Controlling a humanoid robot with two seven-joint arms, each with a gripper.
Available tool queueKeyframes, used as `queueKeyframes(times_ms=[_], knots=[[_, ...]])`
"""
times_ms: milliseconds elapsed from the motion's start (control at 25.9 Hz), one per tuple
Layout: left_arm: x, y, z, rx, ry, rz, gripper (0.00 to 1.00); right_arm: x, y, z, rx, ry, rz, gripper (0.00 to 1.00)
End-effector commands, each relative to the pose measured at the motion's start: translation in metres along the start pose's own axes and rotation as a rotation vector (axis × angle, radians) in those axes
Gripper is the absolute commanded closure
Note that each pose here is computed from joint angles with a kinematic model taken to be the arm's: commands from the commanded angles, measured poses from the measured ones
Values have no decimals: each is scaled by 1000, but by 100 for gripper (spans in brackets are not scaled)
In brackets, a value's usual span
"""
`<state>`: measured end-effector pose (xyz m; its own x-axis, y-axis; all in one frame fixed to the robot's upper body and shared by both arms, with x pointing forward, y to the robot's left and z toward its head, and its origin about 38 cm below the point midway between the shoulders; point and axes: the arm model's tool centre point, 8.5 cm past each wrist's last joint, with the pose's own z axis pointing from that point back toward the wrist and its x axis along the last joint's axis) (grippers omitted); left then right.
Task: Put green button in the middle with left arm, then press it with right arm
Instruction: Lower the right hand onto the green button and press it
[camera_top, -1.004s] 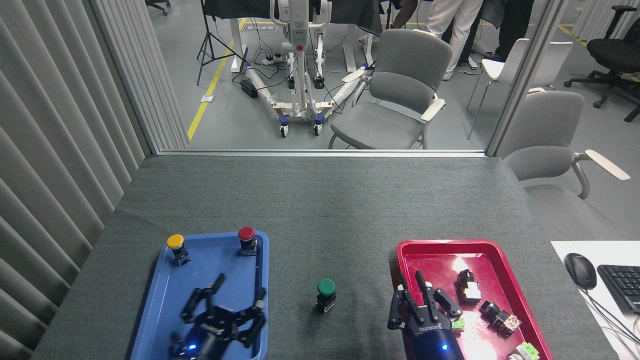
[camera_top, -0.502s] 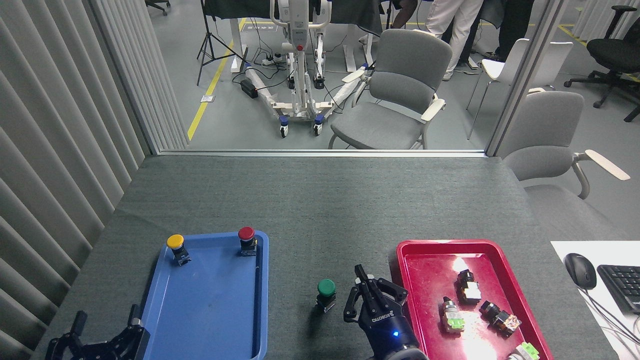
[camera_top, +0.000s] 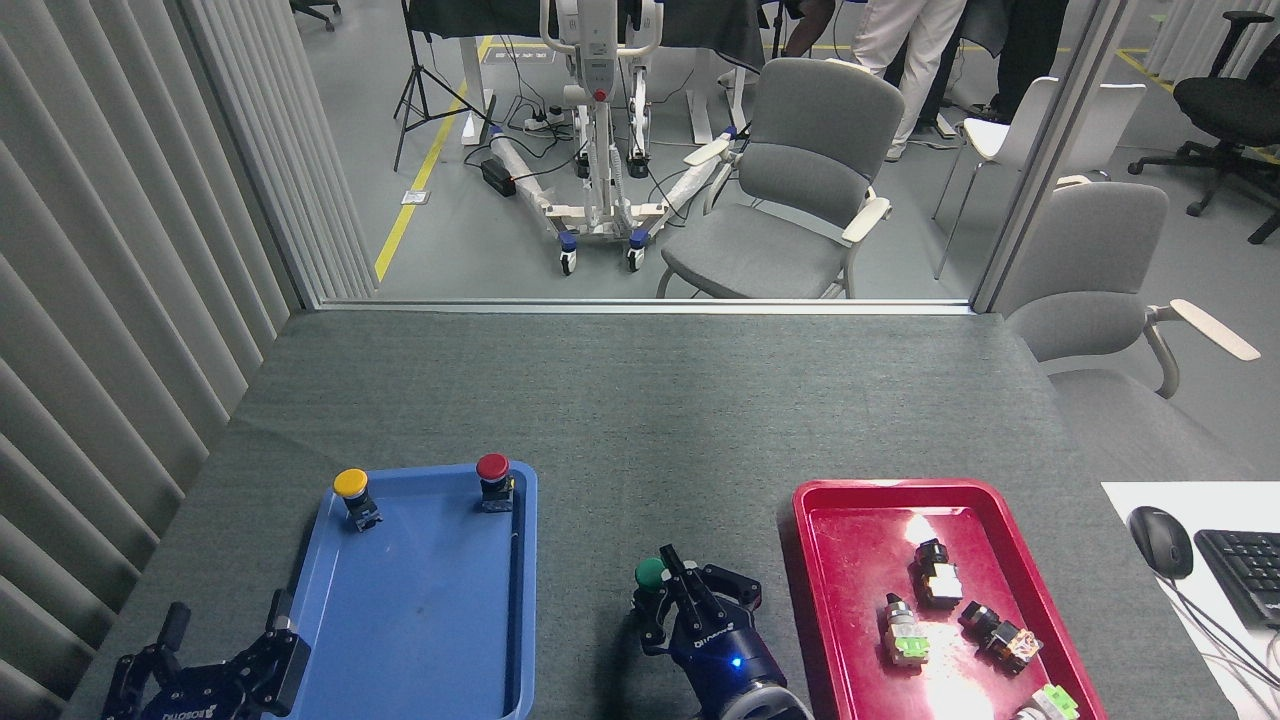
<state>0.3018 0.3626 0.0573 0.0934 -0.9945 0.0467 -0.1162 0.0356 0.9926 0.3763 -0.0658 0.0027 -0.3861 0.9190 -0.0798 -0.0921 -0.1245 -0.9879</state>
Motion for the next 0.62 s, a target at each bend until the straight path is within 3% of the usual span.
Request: queueKeyframes(times_ms=[0, 386, 579], knots=[[7, 5, -11, 11, -2, 19, 1, 5, 0, -2, 3, -6, 3, 100], [11, 17, -36, 52, -7, 29, 1, 8, 17, 2, 49, -16, 6, 100], [17, 5, -38, -13, -35, 34, 0, 8, 20, 4, 55, -19, 6, 100]])
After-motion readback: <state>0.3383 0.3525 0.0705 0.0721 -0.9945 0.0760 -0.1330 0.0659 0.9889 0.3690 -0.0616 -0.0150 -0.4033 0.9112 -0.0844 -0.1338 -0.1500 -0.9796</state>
